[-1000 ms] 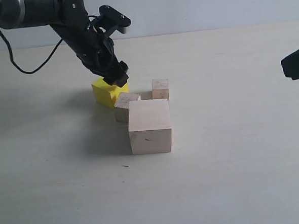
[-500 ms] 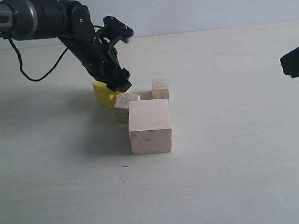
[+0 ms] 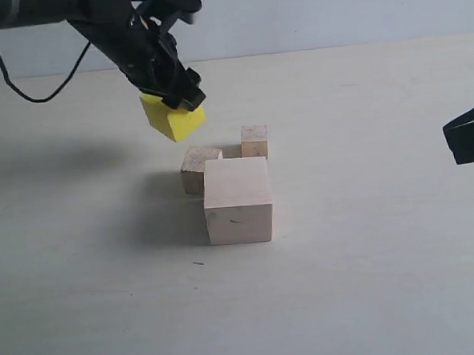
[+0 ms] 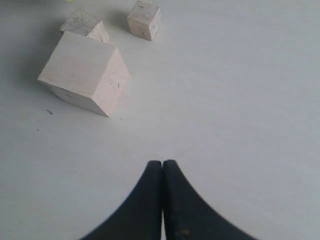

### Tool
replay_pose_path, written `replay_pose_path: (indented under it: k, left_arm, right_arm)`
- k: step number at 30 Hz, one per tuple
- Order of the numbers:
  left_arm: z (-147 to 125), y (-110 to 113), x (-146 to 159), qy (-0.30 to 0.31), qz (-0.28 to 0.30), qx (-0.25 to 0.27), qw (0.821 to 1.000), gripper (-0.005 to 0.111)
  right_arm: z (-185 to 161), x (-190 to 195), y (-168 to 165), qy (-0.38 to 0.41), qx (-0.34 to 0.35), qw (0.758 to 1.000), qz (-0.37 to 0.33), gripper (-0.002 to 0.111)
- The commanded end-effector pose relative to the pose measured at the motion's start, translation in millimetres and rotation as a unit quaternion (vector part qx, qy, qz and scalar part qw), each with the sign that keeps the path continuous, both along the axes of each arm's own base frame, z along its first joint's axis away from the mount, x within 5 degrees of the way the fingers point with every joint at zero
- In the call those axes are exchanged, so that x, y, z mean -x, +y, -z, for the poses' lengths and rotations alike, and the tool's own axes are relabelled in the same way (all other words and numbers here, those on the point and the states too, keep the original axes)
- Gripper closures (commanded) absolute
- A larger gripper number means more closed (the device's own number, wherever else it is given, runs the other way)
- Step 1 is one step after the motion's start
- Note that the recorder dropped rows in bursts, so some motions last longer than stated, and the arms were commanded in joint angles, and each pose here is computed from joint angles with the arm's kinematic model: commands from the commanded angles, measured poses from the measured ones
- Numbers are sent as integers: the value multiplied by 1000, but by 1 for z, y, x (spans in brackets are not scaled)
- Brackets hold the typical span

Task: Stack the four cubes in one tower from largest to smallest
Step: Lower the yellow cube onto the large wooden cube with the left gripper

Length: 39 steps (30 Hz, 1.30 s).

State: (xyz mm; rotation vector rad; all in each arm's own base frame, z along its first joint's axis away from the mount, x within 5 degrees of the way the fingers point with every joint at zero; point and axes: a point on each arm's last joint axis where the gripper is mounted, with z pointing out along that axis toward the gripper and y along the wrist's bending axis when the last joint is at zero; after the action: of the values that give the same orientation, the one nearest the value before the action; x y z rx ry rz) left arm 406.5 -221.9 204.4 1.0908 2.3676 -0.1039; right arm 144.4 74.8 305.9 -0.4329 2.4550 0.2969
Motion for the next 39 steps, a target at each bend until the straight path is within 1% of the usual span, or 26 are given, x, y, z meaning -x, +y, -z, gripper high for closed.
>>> replay_pose_path:
  k: [1, 5, 7, 9, 11, 14, 15, 19, 22, 24, 26, 29, 35, 39]
  left_arm:
    - [-41, 10, 15, 0, 13, -9, 1000, 107]
    - [-66, 18, 34, 21, 46, -35, 998, 107]
    - [-79, 22, 44, 32, 56, -36, 997, 107]
    - [-90, 22, 54, 42, 78, -22, 996, 107]
    - [-99, 18, 63, 54, 119, 4, 991, 107]
    - [-107, 8, 78, 73, 206, 48, 975, 107]
    - [-107, 5, 82, 76, 235, 49, 968, 107]
    - [-103, -11, 98, 74, 322, 10, 944, 107]
    - [-101, -23, 108, 63, 375, -2, 925, 107]
    - [-102, -30, 113, 54, 397, -5, 916, 107]
    - [-102, -37, 116, 39, 412, -5, 910, 107]
    - [-97, -42, 114, 35, 411, -2, 911, 107]
    - [-71, -49, 105, 65, 408, -8, 911, 107]
    - [-61, -54, 97, 51, 403, -5, 914, 107]
  right_arm:
    - [0, -1, 0, -12, 3, 1000, -4, 108]
    - [0, -1, 0, -12, 3, 1000, -4, 108]
    - [0, -1, -1, -11, 4, 1000, -4, 108]
    - [0, -1, -1, -11, 4, 1000, -4, 108]
    - [0, 0, -1, -9, 5, 1000, -5, 108]
    - [0, 0, -1, -8, 5, 1000, -5, 108]
    - [0, 0, -1, -7, 6, 1000, -5, 108]
    - [0, 0, -1, -7, 7, 1000, -6, 108]
    - [0, 0, 0, -9, 8, 1000, -12, 108]
    - [0, 0, 0, -9, 8, 1000, -12, 108]
    - [0, 0, 0, -9, 9, 1000, -13, 108]
    - [0, 1, 0, -6, 4, 1000, -12, 108]
    - [0, 1, 1, -7, 1, 1000, -14, 108]
    - [0, 1, 1, -6, 0, 1000, -14, 108]
